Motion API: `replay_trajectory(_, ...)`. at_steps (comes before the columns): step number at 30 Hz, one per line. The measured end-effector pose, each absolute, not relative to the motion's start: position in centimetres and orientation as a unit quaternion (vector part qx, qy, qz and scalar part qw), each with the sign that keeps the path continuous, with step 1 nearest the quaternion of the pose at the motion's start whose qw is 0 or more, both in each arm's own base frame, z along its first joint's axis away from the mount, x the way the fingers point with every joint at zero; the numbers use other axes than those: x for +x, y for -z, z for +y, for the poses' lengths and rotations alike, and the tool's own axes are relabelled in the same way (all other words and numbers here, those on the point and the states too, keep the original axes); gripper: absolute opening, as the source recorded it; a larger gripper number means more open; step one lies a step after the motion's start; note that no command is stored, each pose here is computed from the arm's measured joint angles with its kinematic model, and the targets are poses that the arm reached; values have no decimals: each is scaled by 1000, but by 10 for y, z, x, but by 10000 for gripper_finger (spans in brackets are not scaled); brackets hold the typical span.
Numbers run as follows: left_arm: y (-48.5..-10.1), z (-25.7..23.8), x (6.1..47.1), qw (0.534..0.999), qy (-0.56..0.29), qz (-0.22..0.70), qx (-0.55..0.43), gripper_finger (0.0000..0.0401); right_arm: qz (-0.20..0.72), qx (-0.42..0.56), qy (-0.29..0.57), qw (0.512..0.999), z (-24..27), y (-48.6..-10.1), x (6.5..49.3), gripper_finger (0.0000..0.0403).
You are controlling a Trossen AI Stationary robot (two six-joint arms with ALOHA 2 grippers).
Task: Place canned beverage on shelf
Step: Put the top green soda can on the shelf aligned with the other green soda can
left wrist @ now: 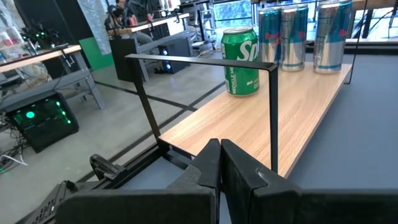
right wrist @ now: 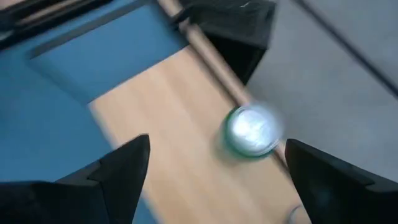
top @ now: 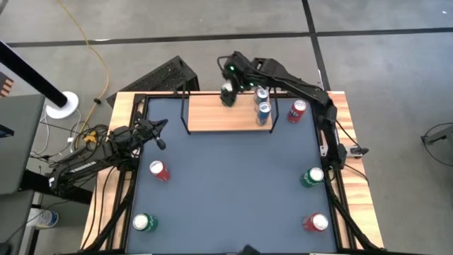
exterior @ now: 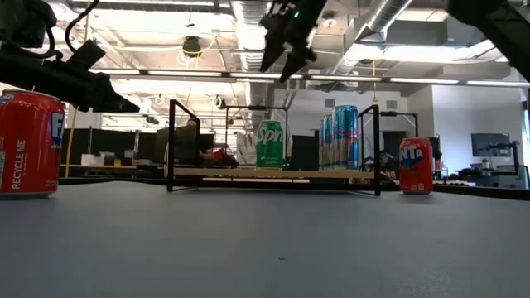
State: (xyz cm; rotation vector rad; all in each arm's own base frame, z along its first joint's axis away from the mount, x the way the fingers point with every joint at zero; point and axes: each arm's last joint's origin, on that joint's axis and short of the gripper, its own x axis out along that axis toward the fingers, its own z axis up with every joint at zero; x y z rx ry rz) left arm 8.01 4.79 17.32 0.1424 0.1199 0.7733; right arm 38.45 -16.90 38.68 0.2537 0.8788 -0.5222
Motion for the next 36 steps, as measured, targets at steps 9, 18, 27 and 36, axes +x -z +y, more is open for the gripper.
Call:
replay_trajectory(9,-173,48,80,922,-376,59,69,0,533,134,154,821,-79,-415,341,343)
replay_trajectory(18,-173,48,80,922,-377,59,69,0,526,128,86,837,25,-430,328,331)
replay_trajectory(27,-173,48,80,922,-376,59,69,0,568,160,156,792,114,-391,303,331)
replay_trajectory(36,-173,48,80,922,-377,59,69,0,619,257,281,687,134,-339,269,331)
